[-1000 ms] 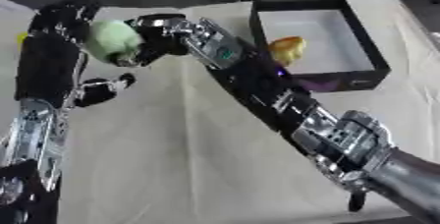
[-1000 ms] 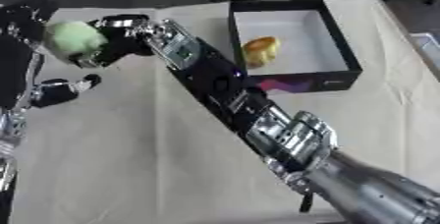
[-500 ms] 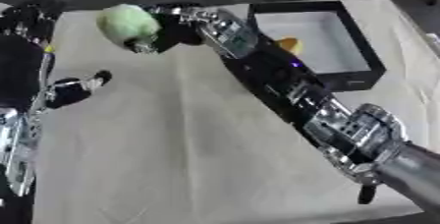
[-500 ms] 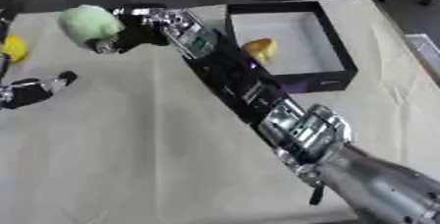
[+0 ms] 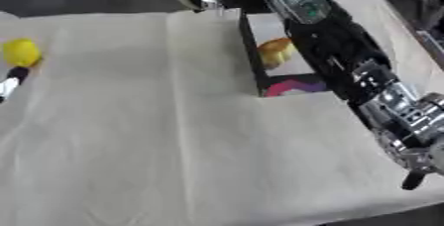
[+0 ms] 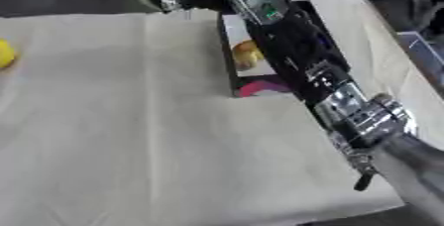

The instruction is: Pick up the objects with one hand, pass them to the other hand, and then place them into the box on the other side of the table.

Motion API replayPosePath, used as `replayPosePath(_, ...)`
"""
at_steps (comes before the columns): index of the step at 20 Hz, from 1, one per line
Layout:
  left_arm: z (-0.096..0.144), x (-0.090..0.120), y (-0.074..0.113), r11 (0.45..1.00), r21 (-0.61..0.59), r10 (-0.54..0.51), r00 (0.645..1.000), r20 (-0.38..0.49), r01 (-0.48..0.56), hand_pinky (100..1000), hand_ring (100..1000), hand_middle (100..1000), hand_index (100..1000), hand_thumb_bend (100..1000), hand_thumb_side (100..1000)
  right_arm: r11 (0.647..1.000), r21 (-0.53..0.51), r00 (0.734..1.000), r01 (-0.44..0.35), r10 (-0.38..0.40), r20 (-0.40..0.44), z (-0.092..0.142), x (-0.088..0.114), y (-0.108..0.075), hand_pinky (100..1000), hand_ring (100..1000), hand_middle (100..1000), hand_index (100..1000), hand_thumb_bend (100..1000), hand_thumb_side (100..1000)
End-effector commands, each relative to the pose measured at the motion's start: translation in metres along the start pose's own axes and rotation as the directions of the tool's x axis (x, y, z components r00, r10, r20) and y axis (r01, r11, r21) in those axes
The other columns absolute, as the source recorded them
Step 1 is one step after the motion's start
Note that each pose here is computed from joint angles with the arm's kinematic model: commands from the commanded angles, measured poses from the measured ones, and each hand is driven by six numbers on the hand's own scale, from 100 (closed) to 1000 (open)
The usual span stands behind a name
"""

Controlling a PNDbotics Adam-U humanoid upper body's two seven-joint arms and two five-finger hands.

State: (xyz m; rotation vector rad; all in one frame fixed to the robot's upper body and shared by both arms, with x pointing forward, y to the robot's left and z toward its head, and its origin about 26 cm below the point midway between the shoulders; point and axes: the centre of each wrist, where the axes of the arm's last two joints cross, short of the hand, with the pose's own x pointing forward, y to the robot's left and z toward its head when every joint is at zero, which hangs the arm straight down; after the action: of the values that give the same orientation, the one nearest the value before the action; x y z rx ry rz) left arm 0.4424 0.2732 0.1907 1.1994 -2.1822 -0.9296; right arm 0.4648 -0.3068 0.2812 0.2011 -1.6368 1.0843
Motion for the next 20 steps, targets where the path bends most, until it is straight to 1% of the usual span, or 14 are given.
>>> replayPosePath(1,0.001,-0.033,0.041,0.999,0.017,0.043,0.998,-0.053,-0.043,820,763,735,791,508,327,0.997,-0.065,0.999,-0.048,0.048,-0.010,0.042,0.013,-0.031,898,1000,400,874,100,200)
replayPosePath(3,0.005,-0.048,0.058,0.998,0.039,0.051,0.994,-0.097,-0.047,819,762,731,788,507,321,0.994,-0.099,0.998,-0.055,0.052,-0.039,0.064,0.006,-0.040,900,1000,401,873,100,199)
replayPosePath(6,0.008,-0.061,0.077,0.996,0.082,0.053,0.990,-0.131,-0.043,822,760,728,783,504,319,0.989,-0.135,0.996,-0.065,0.055,-0.074,0.092,-0.005,-0.048,906,1000,399,870,100,198)
replayPosePath(9,0.008,-0.065,0.087,0.993,0.113,0.056,0.988,-0.146,-0.040,822,758,723,777,499,307,0.986,-0.150,0.994,-0.073,0.059,-0.093,0.107,-0.011,-0.050,908,1000,399,869,100,198)
replayPosePath(11,0.007,-0.067,0.096,0.986,0.162,0.059,0.986,-0.157,-0.033,822,756,720,775,497,305,0.981,-0.174,0.991,-0.085,0.064,-0.120,0.123,-0.017,-0.053,907,1000,398,867,100,198)
replayPosePath(16,0.006,-0.067,0.103,0.976,0.215,0.068,0.985,-0.161,-0.032,822,752,711,768,498,298,0.968,-0.215,0.980,-0.130,0.092,-0.177,0.150,-0.030,-0.056,898,1000,400,864,100,201)
replayPosePath(20,0.006,-0.067,0.104,0.973,0.227,0.068,0.984,-0.162,-0.030,823,750,708,765,498,294,0.953,-0.217,0.960,-0.213,0.162,-0.230,0.163,-0.041,-0.058,887,1000,433,887,100,207)
